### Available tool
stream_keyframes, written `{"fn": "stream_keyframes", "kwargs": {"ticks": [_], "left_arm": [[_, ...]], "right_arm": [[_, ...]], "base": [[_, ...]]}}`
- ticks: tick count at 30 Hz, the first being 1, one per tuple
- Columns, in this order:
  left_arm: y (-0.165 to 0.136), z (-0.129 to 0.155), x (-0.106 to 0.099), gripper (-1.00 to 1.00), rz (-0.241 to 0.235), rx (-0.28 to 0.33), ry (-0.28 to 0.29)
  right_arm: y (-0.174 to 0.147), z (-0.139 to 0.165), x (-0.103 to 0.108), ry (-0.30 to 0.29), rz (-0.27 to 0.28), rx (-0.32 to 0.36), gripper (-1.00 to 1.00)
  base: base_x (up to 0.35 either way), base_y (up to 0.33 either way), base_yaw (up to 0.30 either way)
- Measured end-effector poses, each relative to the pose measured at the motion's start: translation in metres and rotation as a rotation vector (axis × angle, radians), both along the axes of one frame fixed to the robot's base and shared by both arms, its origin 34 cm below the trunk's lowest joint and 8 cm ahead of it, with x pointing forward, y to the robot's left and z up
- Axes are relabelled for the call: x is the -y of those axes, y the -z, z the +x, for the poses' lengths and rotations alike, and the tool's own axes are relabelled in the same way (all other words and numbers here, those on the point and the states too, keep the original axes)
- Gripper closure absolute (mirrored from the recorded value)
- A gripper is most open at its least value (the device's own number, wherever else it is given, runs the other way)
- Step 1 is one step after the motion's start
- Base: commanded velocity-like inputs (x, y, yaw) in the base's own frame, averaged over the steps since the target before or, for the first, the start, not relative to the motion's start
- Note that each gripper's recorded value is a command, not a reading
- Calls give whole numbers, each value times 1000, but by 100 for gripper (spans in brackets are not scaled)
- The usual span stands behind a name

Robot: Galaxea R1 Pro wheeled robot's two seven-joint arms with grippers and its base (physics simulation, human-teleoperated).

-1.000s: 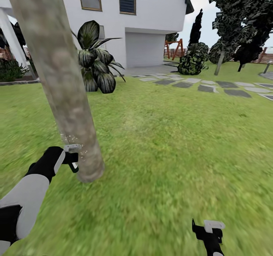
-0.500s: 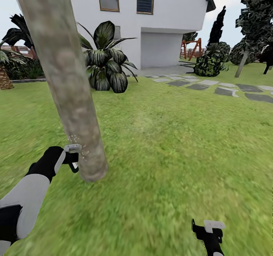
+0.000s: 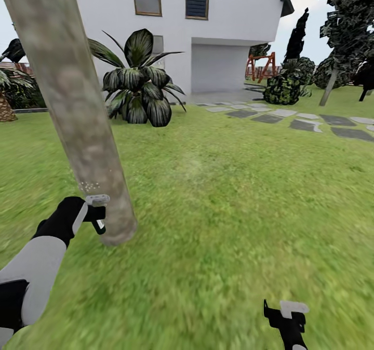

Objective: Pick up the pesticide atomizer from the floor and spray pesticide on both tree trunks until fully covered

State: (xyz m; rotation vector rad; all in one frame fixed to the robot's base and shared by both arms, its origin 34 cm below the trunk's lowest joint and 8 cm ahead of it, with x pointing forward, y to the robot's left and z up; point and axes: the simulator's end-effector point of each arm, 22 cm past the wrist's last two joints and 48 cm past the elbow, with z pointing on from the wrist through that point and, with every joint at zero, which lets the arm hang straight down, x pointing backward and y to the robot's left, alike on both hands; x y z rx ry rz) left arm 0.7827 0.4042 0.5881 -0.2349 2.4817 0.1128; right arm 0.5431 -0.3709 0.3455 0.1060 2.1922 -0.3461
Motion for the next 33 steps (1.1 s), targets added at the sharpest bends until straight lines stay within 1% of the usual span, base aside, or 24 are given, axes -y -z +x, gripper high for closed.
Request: {"fn": "stream_keyframes", "kwargs": {"ticks": [3,7,12,16,19,21,23,24,25,28,33], "left_arm": [[0,0,2,100,-2,0,2],[5,-2,7,100,-6,-7,6],[7,-4,6,100,-3,-11,6],[11,-7,3,100,1,-18,1],[11,-8,-4,100,12,-21,-4],[9,-12,-21,100,43,-25,-24],[9,-13,-27,100,51,-27,-36],[11,-14,-27,100,52,-31,-37],[14,-14,-20,100,34,-32,-36],[14,-13,-15,100,30,-32,-31],[15,-14,-19,100,41,-35,-32]], "right_arm": [[0,0,0,0,0,0,-100],[0,0,0,0,0,0,-100],[0,0,-2,-1,3,0,-100],[0,0,-2,-1,2,0,-100],[0,0,-1,0,2,0,-100],[0,0,-1,-1,1,0,-100],[0,0,-2,-1,3,0,-100],[0,0,-2,-1,3,0,-100],[0,0,-2,-1,3,0,-100],[0,0,-2,-1,3,0,-100],[0,0,-3,-1,3,0,-100]], "base": [[158,-217,39],[234,-187,237],[229,-198,270],[63,-253,62],[5,-270,5],[1,-271,1],[0,-271,8],[0,-273,247],[17,-273,265],[114,-253,273],[146,-108,277]]}}
